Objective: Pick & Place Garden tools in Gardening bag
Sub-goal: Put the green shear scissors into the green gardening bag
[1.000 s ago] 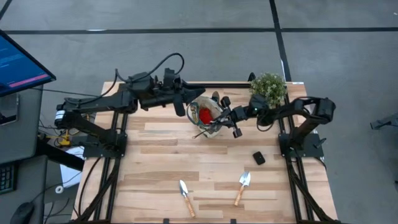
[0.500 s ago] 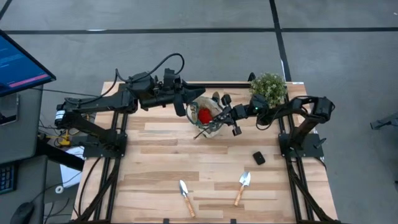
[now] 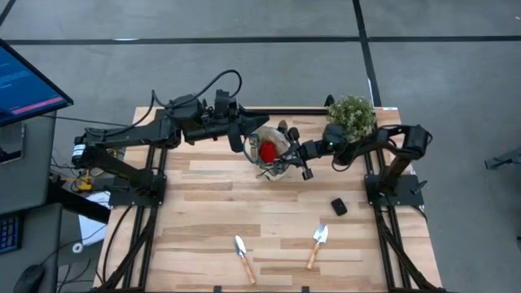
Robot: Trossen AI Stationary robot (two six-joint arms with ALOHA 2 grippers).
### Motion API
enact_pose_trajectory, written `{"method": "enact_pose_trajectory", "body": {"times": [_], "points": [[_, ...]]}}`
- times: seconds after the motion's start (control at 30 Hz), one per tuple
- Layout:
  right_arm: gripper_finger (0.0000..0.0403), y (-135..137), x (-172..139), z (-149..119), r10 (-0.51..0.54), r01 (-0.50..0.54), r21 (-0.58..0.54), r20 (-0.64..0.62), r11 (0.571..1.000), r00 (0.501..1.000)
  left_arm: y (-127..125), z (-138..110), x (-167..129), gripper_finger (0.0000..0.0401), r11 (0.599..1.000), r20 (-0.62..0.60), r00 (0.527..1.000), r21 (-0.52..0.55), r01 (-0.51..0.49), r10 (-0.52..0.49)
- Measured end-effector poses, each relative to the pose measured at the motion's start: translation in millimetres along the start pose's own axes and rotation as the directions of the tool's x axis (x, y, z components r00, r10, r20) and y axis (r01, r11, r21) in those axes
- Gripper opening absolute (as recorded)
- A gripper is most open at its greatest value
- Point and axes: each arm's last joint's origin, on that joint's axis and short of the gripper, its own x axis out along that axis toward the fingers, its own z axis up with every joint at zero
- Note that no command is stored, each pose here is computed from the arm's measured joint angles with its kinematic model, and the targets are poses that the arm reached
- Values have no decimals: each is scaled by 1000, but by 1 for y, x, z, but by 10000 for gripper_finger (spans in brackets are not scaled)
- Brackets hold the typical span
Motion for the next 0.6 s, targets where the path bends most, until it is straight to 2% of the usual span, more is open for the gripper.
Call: {"method": "enact_pose_trajectory", "body": {"times": [0.6], "points": [[46,3,1,-14,8,-5,48,-80,999,997,0,0,0,92,1000,-1,1000,0,0,0]]}}
